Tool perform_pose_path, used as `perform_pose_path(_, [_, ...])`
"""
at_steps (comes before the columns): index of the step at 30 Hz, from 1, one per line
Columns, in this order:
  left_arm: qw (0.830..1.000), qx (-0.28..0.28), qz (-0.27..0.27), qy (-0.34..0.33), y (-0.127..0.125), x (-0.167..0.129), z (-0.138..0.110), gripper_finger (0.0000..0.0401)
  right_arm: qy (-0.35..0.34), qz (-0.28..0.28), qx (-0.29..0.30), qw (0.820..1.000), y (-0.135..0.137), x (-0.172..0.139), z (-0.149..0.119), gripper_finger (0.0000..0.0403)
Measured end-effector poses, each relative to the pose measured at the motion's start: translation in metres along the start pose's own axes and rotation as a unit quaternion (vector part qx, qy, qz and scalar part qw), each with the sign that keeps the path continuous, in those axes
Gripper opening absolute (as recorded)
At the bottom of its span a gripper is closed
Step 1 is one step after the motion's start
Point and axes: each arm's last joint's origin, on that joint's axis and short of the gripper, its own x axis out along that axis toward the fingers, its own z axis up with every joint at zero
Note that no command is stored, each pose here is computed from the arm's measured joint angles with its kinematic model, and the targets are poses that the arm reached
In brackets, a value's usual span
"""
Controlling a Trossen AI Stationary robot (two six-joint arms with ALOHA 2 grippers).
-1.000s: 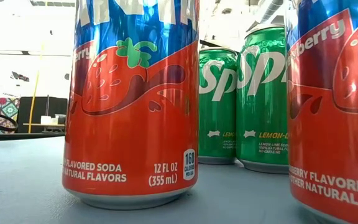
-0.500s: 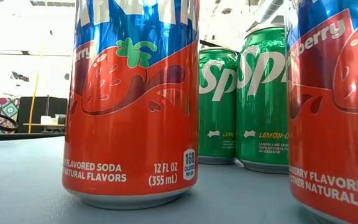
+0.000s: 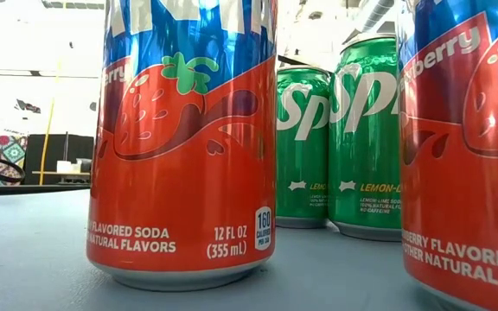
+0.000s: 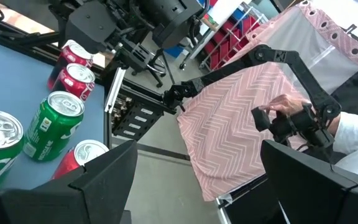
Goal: Place canned beverage on shelf
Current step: Put the left red white soda can on the shelf aligned with the other red white soda can
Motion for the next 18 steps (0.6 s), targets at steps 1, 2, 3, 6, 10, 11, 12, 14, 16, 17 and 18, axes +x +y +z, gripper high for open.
perform_pose_path(1, [1.000,0.000,0.000,0.000,0.000,0.000,0.000,0.0328,0.000,0.000,-0.008,1.000,0.000,0.000,0.000,0.0390])
perform_pose_path(2, [1.000,0.000,0.000,0.000,0.000,0.000,0.000,0.0328,0.000,0.000,-0.011,1.000,0.000,0.000,0.000,0.0395])
perform_pose_path(3, [1.000,0.000,0.000,0.000,0.000,0.000,0.000,0.0328,0.000,0.000,-0.012,1.000,0.000,0.000,0.000,0.0397])
perform_pose_path(6, [1.000,0.000,0.000,0.000,0.000,0.000,0.000,0.0328,0.000,0.000,-0.003,1.000,0.000,0.000,0.000,0.0387])
perform_pose_path(10, [1.000,-0.005,0.000,0.000,0.000,0.000,0.000,0.0328,-0.020,-0.010,0.013,1.000,0.002,0.001,-0.005,0.0376])
perform_pose_path(11, [1.000,-0.005,0.000,0.000,0.000,0.000,0.000,0.0328,-0.029,-0.014,0.015,0.999,0.003,0.001,-0.007,0.0375])
perform_pose_path(12, [1.000,-0.006,0.000,0.000,0.000,0.000,0.000,0.0328,-0.041,-0.019,0.012,0.999,0.005,0.002,-0.011,0.0375])
perform_pose_path(14, [1.000,-0.010,0.000,0.000,0.000,0.000,0.000,0.0328,-0.078,-0.033,0.010,0.996,0.008,0.002,-0.019,0.0374])
perform_pose_path(16, [1.000,-0.011,-0.003,0.003,0.000,0.000,0.000,0.0328,-0.119,-0.043,0.014,0.992,0.011,0.003,-0.029,0.0374])
perform_pose_path(17, [1.000,-0.011,-0.005,0.004,0.000,0.000,0.000,0.0328,-0.138,-0.043,0.020,0.989,0.012,0.002,-0.036,0.0374])
perform_pose_path(18, [1.000,-0.012,-0.005,0.005,0.000,0.000,0.000,0.0328,-0.156,-0.040,0.027,0.987,0.012,-0.001,-0.043,0.0374])
